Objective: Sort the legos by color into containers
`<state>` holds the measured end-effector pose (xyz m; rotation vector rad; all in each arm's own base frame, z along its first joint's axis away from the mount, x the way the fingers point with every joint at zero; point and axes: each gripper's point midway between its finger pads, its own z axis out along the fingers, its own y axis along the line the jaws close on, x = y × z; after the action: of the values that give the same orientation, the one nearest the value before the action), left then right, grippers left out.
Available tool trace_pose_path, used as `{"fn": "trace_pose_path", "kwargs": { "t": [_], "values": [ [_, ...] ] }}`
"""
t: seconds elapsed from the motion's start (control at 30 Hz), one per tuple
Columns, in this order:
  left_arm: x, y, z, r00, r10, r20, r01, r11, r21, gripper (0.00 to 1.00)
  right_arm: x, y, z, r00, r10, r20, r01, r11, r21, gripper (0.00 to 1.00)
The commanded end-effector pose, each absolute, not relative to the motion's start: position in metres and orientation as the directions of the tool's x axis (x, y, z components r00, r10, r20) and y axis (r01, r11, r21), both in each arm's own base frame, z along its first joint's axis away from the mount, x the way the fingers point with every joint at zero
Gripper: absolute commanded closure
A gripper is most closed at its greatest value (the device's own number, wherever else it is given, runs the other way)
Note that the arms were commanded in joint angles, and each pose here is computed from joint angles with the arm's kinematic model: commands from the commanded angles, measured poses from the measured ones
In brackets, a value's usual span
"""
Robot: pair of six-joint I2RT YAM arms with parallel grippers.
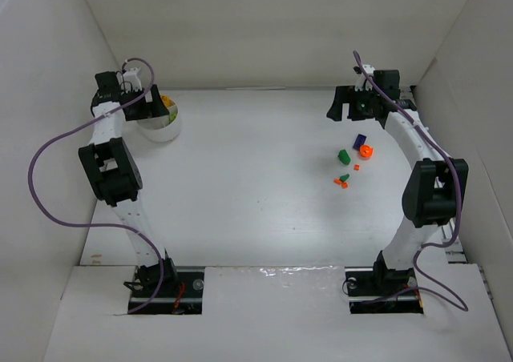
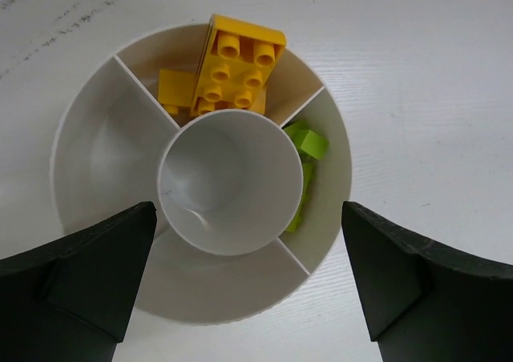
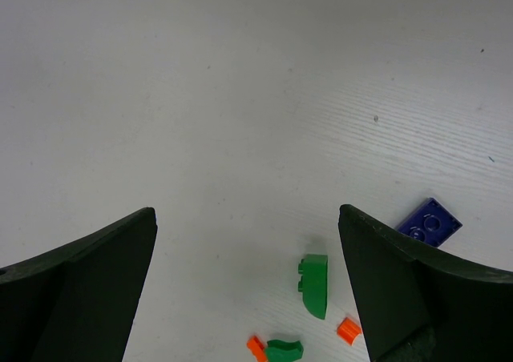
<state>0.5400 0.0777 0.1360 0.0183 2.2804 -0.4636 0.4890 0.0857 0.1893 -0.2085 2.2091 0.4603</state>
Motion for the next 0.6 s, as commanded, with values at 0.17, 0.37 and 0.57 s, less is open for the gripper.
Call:
{"fn": "trace_pose_path", "kwargs": {
  "t": [0.17,0.37,0.57],
  "values": [
    [0.534,0.072,0.151,-0.666,-0.141,-0.733,0.179,0.923,-0.34,0.0,0.497,0.09,0.215,-0.565,-0.012,-0.825,-0.342,0.913,0.221,0.0],
    [0.527,0.069,0.15,-0.676,-0.153,-0.721,0.189,0.91,-0.37,0.0,0.495,0.09,0.211,-0.572,-0.012,-0.82,-0.34,0.913,0.224,0.0],
    [0.515,0.062,0.154,-0.682,-0.149,-0.716,0.205,0.901,-0.383,0.0,0.495,0.09,0.211,-0.572,-0.012,-0.82,-0.34,0.913,0.224,0.0]
  ]
}}
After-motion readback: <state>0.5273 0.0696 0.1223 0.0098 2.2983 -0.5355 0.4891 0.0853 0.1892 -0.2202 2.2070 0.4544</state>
